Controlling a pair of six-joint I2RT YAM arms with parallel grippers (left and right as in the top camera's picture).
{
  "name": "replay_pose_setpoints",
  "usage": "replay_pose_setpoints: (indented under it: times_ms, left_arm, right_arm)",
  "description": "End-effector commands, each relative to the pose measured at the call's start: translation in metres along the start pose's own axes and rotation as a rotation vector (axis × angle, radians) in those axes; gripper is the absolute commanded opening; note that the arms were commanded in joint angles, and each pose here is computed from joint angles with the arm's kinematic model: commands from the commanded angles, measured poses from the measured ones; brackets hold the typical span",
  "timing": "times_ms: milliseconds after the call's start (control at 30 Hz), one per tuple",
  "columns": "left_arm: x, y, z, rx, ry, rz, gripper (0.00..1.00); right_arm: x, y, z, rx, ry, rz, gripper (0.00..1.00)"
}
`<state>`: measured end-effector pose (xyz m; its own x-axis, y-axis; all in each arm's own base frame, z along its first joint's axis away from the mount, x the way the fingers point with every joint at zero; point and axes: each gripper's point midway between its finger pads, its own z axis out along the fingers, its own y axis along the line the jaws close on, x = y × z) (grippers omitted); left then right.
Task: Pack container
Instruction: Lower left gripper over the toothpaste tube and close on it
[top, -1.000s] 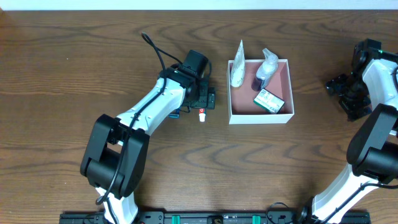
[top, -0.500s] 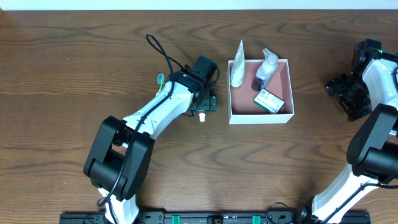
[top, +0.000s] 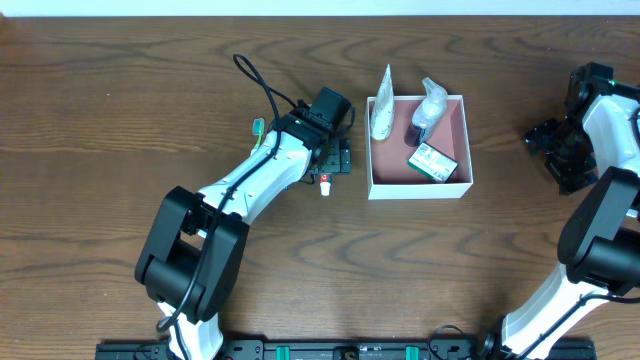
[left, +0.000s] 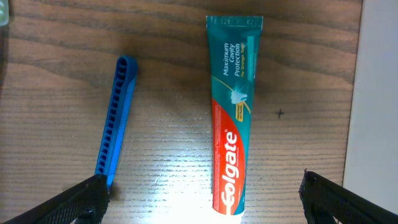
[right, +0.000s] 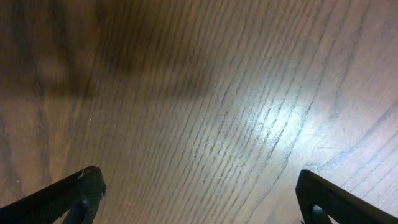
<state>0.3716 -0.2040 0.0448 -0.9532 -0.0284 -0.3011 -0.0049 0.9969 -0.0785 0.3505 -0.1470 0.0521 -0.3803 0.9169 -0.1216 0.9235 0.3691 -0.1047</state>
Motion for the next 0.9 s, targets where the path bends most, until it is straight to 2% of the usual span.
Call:
replay_pose_setpoints:
  times_ms: [0,300,867]
  left_arm:
    - [-0.004,0.000,0.007,-0.021,-0.009,-0.009,0.98]
    - [0.012,-0.003,0.039,-0.049,0.047,0.015,0.98]
    - [0.000,-0.012,0.041,-0.016,-0.006,0.010,0.98]
  right_arm:
    - [-0.003,-0.002,-0.005,-0.003,-0.017,0.024,0.99]
    - [-0.003,-0.002,-0.005,-0.004,-0.018,0.023,0.99]
    - [-0.003,-0.002,-0.005,-0.004,-0.017,0.024,0.99]
